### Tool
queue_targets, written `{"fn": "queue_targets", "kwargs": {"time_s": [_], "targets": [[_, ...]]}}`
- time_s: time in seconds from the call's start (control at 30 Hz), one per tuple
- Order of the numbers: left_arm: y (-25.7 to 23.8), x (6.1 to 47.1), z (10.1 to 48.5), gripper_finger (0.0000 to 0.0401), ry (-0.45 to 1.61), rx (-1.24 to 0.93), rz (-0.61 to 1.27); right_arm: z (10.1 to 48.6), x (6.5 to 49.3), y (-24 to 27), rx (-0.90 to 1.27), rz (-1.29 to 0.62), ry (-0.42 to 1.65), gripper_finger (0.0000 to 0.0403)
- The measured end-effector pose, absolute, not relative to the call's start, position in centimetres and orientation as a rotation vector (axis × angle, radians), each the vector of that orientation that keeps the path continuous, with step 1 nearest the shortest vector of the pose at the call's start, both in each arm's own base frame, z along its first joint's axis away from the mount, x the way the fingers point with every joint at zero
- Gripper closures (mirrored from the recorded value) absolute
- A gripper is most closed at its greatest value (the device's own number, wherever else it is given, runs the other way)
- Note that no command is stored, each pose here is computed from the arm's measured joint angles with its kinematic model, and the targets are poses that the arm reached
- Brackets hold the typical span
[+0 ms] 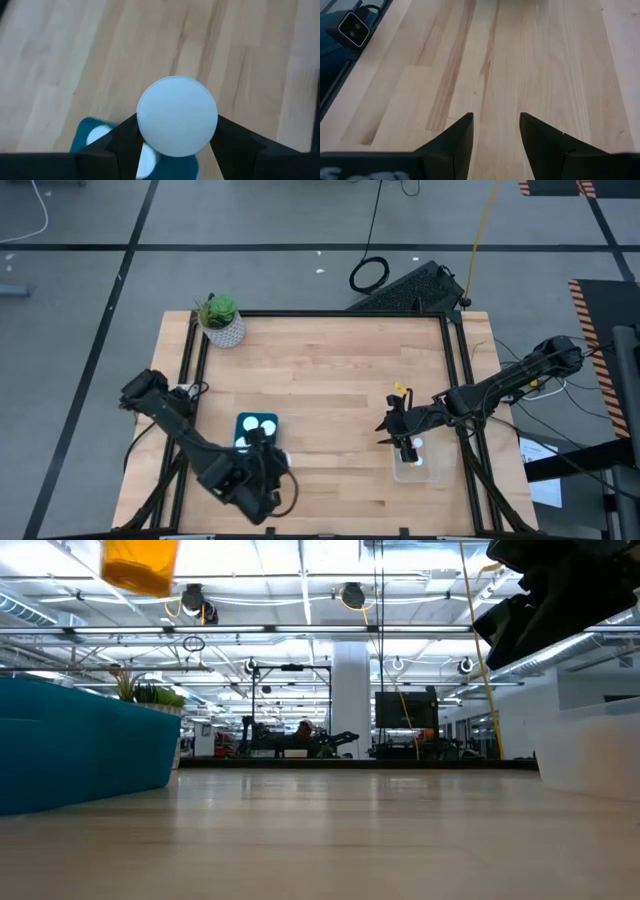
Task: Pick and place medicine bottles into bin by pill shape (circle, oval)
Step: Put the orange bottled capsule into the blue bin
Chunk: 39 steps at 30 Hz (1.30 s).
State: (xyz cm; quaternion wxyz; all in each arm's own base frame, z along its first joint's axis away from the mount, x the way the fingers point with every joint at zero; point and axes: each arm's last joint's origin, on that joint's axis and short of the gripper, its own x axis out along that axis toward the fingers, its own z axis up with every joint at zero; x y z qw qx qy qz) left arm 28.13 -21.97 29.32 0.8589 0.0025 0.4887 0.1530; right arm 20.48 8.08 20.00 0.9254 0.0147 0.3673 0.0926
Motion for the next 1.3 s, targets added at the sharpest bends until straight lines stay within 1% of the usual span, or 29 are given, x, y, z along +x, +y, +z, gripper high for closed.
{"fn": "queue_targets", "kwargs": {"time_s": [0.13,0.37,0.73,0.97,1.1,1.3], "targets": [[-22.2,26.3,29.8,0.019,1.045,0.006,0.368,20.2,20.6,8.1,0.036,0.194,0.732,0.025],[-23.7,23.9,30.1,0.019,1.002,-0.019,0.389,20.3,20.7,8.2,0.059,0.191,0.72,0.025],[-24.7,20.5,25.5,0.019,1.02,-0.045,0.504,20.5,20.9,8.2,0.073,0.193,0.693,0.025],[-23.6,17.9,25.0,0.019,0.985,-0.158,0.51,20.7,21.0,8.3,0.073,0.199,0.669,0.025],[-23.0,17.3,23.4,0.019,0.958,-0.232,0.477,20.6,21.0,8.3,0.064,0.202,0.67,0.025],[-21.8,17.0,20.4,0.019,0.979,-0.232,0.529,20.6,21.0,8.3,0.047,0.208,0.668,0.025]]}}
